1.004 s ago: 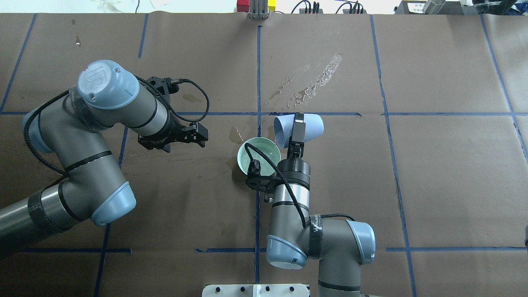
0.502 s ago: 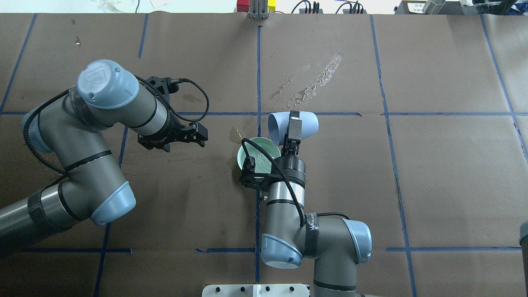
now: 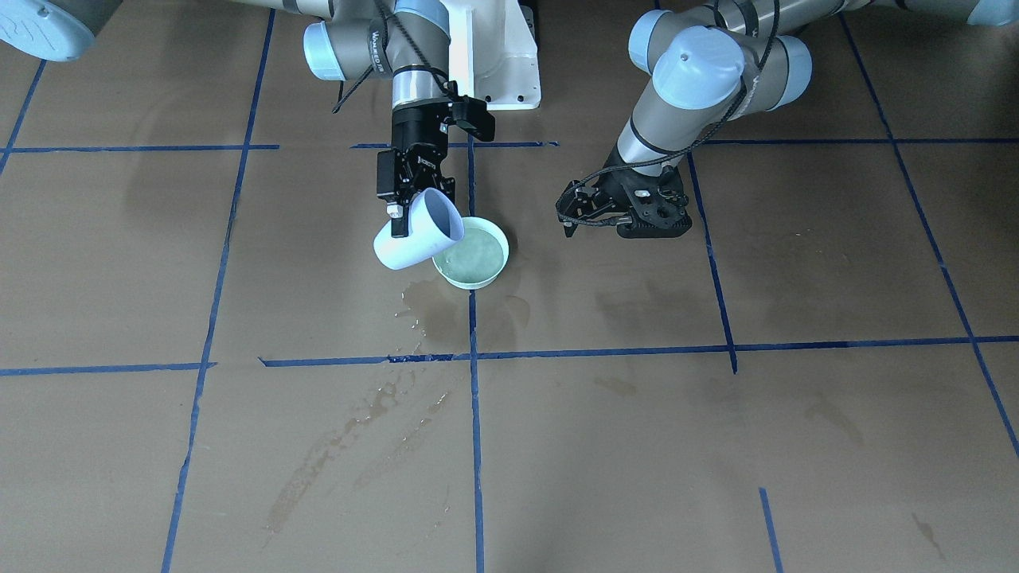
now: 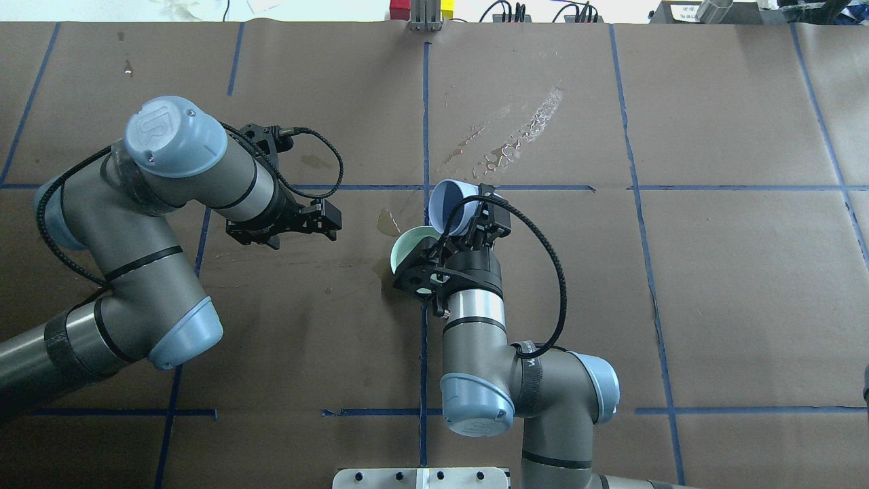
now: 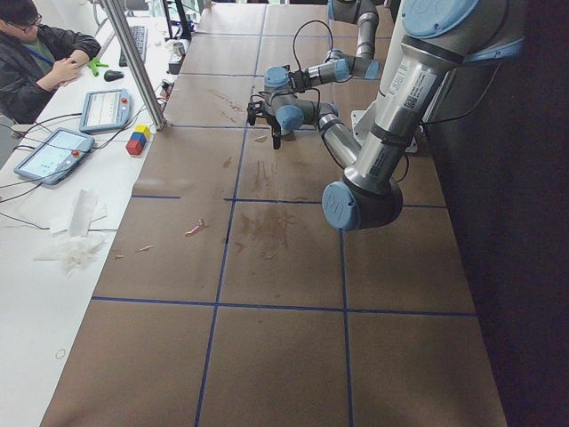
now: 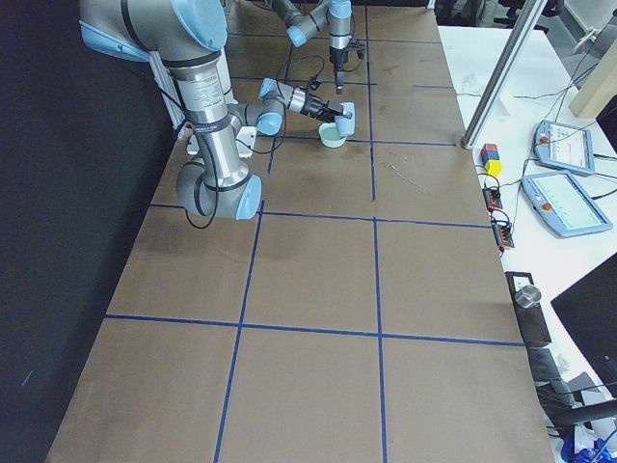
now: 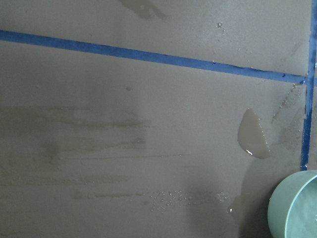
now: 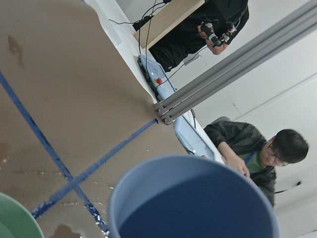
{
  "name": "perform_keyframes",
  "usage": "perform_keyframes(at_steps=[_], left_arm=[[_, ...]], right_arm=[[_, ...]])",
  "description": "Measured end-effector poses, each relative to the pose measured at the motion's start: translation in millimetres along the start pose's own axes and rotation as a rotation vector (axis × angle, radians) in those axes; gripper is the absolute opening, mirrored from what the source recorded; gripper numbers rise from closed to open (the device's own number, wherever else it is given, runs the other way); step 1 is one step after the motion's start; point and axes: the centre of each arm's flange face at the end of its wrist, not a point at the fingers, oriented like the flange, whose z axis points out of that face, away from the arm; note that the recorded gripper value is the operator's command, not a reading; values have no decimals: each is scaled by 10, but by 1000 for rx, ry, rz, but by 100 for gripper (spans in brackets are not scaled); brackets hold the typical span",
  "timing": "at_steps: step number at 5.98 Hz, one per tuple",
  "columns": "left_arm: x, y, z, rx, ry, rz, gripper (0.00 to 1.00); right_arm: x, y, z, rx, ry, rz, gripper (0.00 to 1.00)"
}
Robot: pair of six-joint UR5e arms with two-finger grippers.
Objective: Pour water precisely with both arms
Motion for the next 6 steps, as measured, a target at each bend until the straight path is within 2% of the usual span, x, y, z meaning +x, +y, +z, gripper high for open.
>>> perform_keyframes(at_steps=[2, 3, 4, 5, 6], left_arm=[[5, -3, -7, 1, 0, 0, 100], [5, -4, -7, 1, 0, 0, 100], [6, -5, -9, 2, 0, 0, 100], [11, -3, -13, 2, 1, 0, 100], [15, -3, -16, 1, 2, 0, 100]], right_arm=[[236, -36, 74, -43, -128, 428, 0], [431, -2, 90, -82, -178, 642, 0], [667, 159, 101, -119, -192, 788, 0], [946, 464, 126, -142, -169, 835, 0], [1228, 901, 173, -163, -128, 832, 0]])
